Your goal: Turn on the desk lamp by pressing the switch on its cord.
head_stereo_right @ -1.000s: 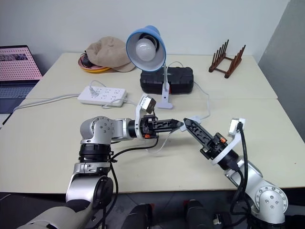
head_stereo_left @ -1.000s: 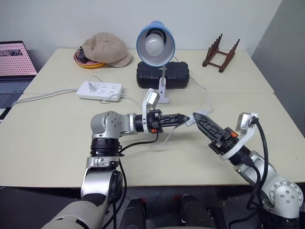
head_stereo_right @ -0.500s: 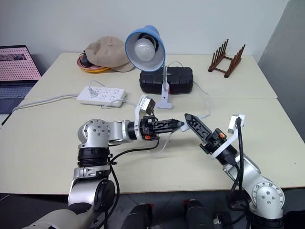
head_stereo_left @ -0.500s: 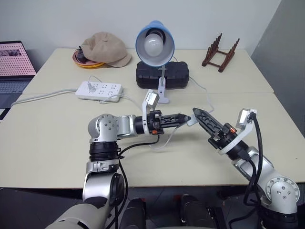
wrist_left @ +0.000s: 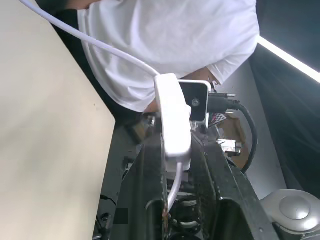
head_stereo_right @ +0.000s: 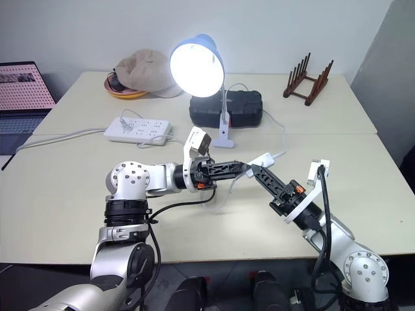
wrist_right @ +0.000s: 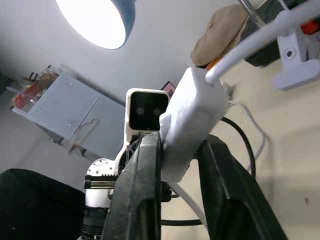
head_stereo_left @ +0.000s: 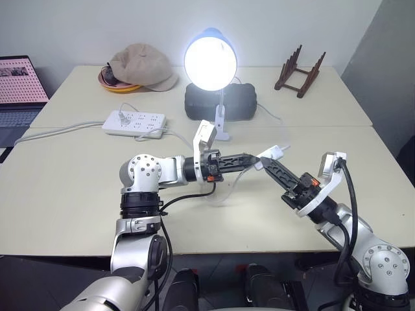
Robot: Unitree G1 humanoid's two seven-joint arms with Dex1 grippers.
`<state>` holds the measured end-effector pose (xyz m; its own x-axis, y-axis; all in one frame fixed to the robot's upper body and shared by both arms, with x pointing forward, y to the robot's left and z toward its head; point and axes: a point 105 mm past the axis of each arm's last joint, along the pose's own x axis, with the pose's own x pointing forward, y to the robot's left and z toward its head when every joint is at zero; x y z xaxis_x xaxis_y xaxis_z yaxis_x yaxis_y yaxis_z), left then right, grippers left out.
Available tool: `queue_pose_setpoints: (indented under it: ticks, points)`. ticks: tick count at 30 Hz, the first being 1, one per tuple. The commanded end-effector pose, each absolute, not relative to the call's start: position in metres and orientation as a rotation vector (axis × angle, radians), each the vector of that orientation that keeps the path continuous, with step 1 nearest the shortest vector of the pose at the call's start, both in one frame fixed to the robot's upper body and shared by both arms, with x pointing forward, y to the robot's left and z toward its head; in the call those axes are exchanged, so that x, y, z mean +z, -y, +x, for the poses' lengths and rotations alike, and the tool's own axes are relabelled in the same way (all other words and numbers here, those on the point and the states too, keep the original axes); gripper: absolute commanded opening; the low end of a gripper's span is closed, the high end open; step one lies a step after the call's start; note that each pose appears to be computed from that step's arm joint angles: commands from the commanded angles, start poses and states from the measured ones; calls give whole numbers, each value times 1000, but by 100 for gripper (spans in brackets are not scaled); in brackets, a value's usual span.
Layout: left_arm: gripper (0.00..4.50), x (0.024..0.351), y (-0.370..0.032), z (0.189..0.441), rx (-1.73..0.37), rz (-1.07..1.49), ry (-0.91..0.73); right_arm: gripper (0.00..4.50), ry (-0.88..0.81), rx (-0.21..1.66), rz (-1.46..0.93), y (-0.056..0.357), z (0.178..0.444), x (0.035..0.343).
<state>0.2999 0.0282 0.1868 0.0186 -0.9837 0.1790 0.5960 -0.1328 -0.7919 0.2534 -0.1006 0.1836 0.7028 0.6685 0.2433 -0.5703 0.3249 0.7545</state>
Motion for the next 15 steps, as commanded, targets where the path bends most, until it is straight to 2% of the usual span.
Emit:
queue_pose_setpoints:
  ticks: [1,6,8,15]
  points:
    - [36,195,-26,298,-1533,-849,-567,56,-105,807,887,103,251,187]
    - [36,194,-28,299,-1527,-838,-563,53,-113,792,856,104,251,185]
    - [36,194,-29,303,-1512,-817,-550,123,-119,796,842,105,249,184]
    - [36,184,-29,333,-1412,-571,-457,289,-224,782,605,122,230,166]
